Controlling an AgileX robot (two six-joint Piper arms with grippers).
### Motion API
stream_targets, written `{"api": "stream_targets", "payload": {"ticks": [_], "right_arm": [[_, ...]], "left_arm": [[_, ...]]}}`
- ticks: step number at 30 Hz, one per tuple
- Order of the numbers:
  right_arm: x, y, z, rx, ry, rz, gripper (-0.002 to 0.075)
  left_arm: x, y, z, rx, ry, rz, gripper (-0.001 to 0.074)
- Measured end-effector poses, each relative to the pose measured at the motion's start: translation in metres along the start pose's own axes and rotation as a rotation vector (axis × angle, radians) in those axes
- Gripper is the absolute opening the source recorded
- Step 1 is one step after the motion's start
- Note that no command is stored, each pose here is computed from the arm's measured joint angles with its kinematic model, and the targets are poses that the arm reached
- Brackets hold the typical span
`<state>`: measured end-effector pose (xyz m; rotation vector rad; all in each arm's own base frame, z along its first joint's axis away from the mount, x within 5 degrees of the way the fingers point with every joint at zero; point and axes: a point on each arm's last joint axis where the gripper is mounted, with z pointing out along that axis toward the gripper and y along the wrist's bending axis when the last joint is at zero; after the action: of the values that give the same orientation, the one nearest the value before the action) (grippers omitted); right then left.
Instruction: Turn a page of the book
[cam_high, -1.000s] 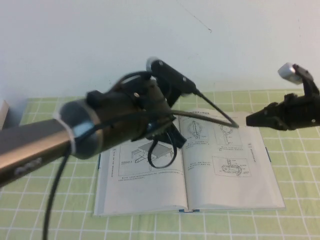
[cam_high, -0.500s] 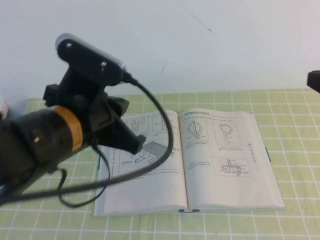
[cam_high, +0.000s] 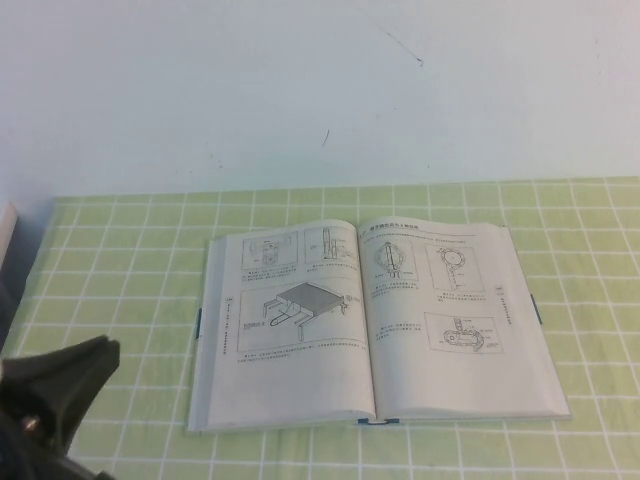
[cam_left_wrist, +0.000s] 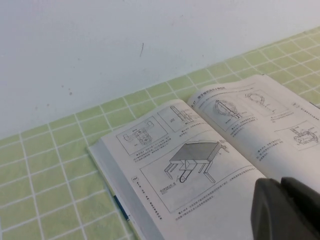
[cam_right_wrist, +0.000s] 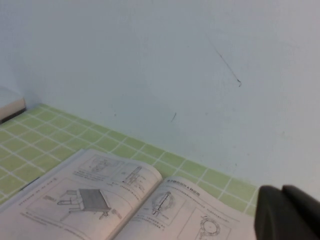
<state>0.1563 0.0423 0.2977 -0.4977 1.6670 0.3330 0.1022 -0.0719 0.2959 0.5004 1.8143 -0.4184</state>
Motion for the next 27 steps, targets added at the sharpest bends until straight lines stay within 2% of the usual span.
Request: {"api": "stream_targets", "payload": {"ticks": [11, 27], "right_arm": [[0.012, 0.022, -0.012, -0.139, -0.026, -0.019, -0.0002], [0.012, 0.02, -0.012, -0.124, -0.019, -0.036, -0.0003]], "left_arm": [[0.042, 0.01, -0.031, -0.036, -0.015, -0.035, -0.0004], [0.045, 0.012, -0.031, -0.054, 0.017, -0.038, -0.0004]]}}
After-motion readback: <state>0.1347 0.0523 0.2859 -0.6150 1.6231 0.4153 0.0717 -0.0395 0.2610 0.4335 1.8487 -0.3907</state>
